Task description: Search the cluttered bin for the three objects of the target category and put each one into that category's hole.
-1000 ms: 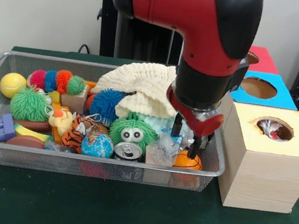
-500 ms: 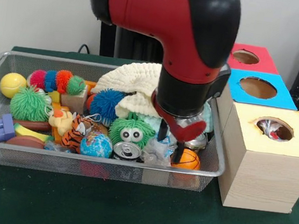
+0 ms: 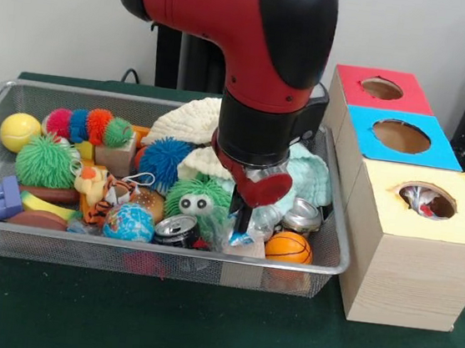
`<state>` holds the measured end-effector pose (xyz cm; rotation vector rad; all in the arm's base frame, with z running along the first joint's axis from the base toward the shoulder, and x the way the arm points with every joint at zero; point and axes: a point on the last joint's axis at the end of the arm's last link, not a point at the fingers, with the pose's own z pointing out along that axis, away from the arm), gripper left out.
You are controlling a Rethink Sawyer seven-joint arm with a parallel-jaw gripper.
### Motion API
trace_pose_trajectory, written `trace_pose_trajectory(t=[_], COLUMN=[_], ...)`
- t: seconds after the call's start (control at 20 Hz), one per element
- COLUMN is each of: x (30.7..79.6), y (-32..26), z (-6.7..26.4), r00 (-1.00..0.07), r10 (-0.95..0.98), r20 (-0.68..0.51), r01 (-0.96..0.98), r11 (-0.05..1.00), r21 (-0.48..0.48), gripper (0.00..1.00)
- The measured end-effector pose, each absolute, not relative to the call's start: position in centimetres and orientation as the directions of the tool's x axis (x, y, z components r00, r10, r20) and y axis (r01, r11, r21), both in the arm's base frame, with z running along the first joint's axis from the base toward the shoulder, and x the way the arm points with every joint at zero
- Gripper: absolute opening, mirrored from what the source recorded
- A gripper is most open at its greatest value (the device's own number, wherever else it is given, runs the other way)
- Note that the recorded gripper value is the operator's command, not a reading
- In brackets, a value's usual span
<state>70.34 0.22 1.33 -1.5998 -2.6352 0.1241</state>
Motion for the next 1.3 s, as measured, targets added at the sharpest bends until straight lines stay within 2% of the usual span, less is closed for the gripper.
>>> trace_pose_trajectory(t=[0.45,0.85,1.1,1.3], x=[70.5,69.9,69.0,68.9], y=[0.5,3.0,6.9,9.0], z=[1.4,2.0,4.2,7.3], r00=[-0.469,-0.509,-0.537,-0.546], r10=[0.883,0.860,0.843,0.833], r20=[-0.022,-0.033,0.032,0.084], r01=[0.881,0.857,0.828,0.808], r11=[0.466,0.503,0.534,0.550], r21=[-0.078,-0.113,-0.174,-0.211], gripper=[0.00,0.00,0.00,0.00])
